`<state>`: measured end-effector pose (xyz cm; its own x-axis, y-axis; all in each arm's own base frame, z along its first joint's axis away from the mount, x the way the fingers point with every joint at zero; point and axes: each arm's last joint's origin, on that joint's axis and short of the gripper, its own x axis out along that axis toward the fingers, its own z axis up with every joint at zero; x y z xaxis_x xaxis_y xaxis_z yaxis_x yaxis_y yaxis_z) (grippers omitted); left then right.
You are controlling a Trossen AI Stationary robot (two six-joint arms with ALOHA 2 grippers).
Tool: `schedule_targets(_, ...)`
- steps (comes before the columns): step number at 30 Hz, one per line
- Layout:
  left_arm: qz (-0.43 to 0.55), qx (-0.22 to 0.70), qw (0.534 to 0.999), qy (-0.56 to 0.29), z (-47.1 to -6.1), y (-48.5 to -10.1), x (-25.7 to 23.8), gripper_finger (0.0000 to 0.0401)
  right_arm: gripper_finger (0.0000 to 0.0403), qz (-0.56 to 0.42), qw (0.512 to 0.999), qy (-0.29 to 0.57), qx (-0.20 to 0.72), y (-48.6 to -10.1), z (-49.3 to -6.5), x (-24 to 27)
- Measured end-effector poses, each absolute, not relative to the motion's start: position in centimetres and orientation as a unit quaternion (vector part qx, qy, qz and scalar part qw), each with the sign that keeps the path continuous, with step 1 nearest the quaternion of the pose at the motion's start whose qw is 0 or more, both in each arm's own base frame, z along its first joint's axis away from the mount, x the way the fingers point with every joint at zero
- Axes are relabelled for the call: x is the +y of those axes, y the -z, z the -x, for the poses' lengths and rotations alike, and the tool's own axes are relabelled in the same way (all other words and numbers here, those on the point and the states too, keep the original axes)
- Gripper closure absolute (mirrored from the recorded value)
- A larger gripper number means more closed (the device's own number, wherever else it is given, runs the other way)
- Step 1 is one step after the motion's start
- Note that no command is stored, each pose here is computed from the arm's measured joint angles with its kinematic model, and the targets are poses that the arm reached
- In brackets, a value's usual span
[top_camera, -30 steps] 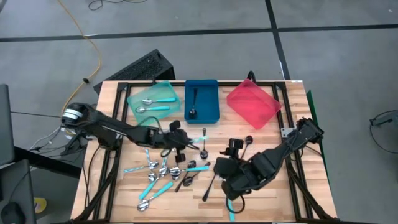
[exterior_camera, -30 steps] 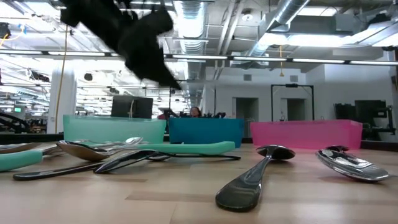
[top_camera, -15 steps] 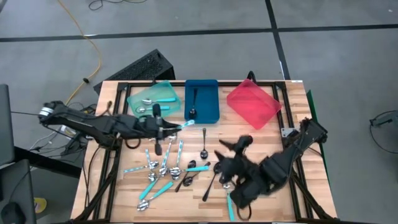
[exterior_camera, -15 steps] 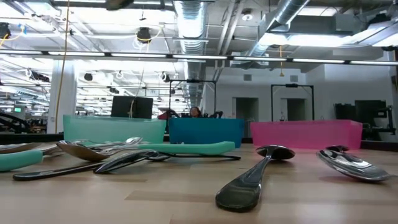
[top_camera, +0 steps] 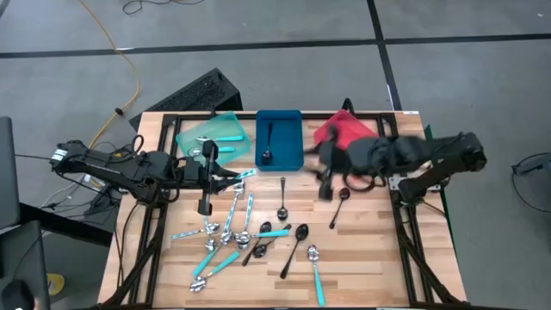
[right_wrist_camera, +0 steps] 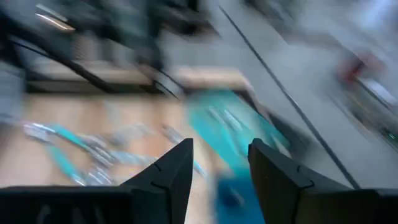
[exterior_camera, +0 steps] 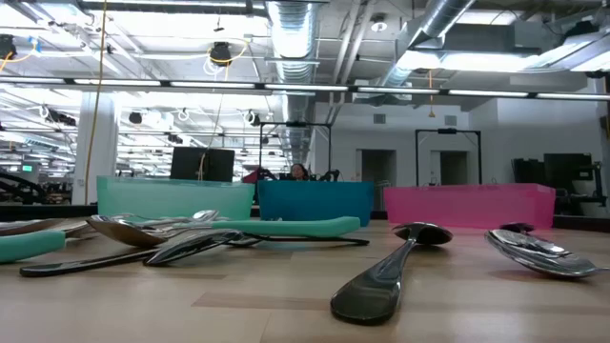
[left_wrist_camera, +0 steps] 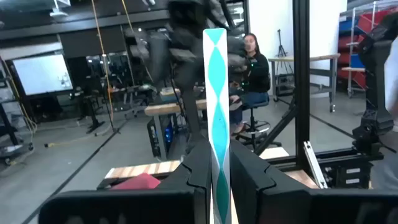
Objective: Sort silverware by color (type)
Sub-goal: Put the white patterned spoon into the pink bin
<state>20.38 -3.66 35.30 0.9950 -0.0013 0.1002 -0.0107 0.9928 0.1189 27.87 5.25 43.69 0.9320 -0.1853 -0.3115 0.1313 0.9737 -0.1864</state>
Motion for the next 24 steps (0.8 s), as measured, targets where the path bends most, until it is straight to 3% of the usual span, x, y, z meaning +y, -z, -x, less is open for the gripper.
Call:
schedule_targets(3, -0.063, -0.055, 0.996, -0.003, -20.4, -35.4, -3.6, 0.0382, 0.023, 0.077, 0.99, 0.065, 0.1, -39.6, -29.2, 4.6)
schedule_targets(8, -0.062, -0.06, 0.996, -0.006, -20.5, -35.4, -3.6, 0.0382, 0.0226, 0.09, 0.993, 0.053, -0.049, -36.8, -30.3, 4.3)
schedule_targets(16, -0.059, -0.048, 0.997, -0.021, -21.2, -35.0, -3.0, 0.0381, 0.0206, 0.137, 0.984, 0.065, -0.092, -35.1, -33.2, 5.2)
schedule_targets(24, -0.058, -0.04, 0.997, -0.021, -22.0, -34.5, -2.9, 0.0381, 0.0126, 0.131, 0.985, 0.073, -0.089, -35.4, -34.3, 5.7)
